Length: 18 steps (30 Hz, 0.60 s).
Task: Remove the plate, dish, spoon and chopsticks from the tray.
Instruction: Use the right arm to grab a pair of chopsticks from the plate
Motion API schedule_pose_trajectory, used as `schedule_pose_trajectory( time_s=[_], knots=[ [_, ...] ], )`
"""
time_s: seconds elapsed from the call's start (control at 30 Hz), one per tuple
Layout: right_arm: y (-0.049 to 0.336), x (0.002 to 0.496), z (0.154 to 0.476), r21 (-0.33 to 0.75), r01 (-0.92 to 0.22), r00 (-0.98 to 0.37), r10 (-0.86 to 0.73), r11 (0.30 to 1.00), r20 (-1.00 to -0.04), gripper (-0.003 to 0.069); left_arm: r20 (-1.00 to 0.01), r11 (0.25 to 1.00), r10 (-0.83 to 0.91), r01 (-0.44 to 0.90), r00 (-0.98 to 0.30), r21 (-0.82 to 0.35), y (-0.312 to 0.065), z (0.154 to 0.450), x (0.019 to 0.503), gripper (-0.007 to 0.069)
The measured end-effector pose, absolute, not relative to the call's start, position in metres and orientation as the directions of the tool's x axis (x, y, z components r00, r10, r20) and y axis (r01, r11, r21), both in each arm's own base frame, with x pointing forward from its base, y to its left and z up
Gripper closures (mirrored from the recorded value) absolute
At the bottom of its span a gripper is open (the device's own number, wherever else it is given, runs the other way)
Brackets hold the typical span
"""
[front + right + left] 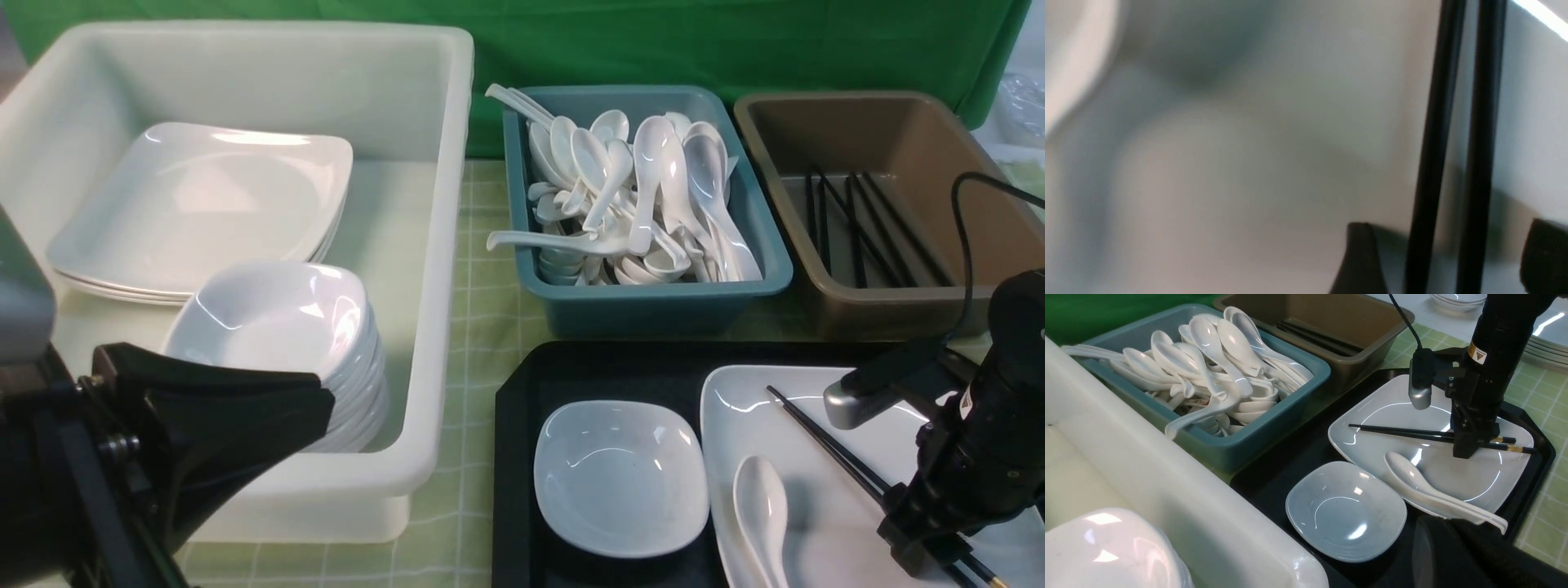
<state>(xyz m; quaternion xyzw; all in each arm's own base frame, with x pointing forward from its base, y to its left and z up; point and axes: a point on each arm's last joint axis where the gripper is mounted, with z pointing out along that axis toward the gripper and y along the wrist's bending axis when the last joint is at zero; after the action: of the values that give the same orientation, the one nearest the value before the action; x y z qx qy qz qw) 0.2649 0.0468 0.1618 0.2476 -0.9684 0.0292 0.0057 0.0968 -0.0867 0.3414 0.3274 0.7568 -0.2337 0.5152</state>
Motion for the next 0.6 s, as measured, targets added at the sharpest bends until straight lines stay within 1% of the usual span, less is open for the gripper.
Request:
schedule_pose_trajectory(
  time_s=[0.2, 0.27, 0.4, 0.47, 0.57, 0.6],
  knots=[
    [0.049, 0.266, 0.159, -0.025, -0.48, -0.877, -0.479, 0.877, 0.048, 0.0277, -0.933, 0.676, 0.256, 0.737, -0.253, -0.014, -0.087, 0.341, 0.097, 0.0602],
    [0.049, 0.267, 0.16, -0.021, -0.499, -0.866, -0.498, 0.866, 0.05, 0.0353, -0.933, 0.675, 0.26, 0.738, -0.249, -0.01, -0.087, 0.341, 0.097, 0.0602],
    [0.048, 0.267, 0.16, -0.025, -0.535, -0.844, -0.533, 0.845, 0.05, 0.0559, -0.933, 0.674, 0.262, 0.739, -0.247, -0.007, -0.087, 0.341, 0.097, 0.0602],
    [0.049, 0.266, 0.162, -0.027, -0.537, -0.843, -0.536, 0.843, 0.041, 0.0583, -0.933, 0.673, 0.262, 0.739, -0.246, -0.006, -0.087, 0.341, 0.097, 0.0602],
    [0.048, 0.26, 0.167, -0.012, -0.544, -0.838, -0.543, 0.839, 0.047, 0.0583, -0.933, 0.673, 0.263, 0.739, -0.246, -0.005, -0.087, 0.341, 0.097, 0.0602],
    [0.048, 0.256, 0.174, -0.006, -0.541, -0.84, -0.541, 0.841, 0.042, 0.0583, -0.934, 0.674, 0.262, 0.739, -0.245, -0.005, -0.087, 0.342, 0.097, 0.0602]
  ],
)
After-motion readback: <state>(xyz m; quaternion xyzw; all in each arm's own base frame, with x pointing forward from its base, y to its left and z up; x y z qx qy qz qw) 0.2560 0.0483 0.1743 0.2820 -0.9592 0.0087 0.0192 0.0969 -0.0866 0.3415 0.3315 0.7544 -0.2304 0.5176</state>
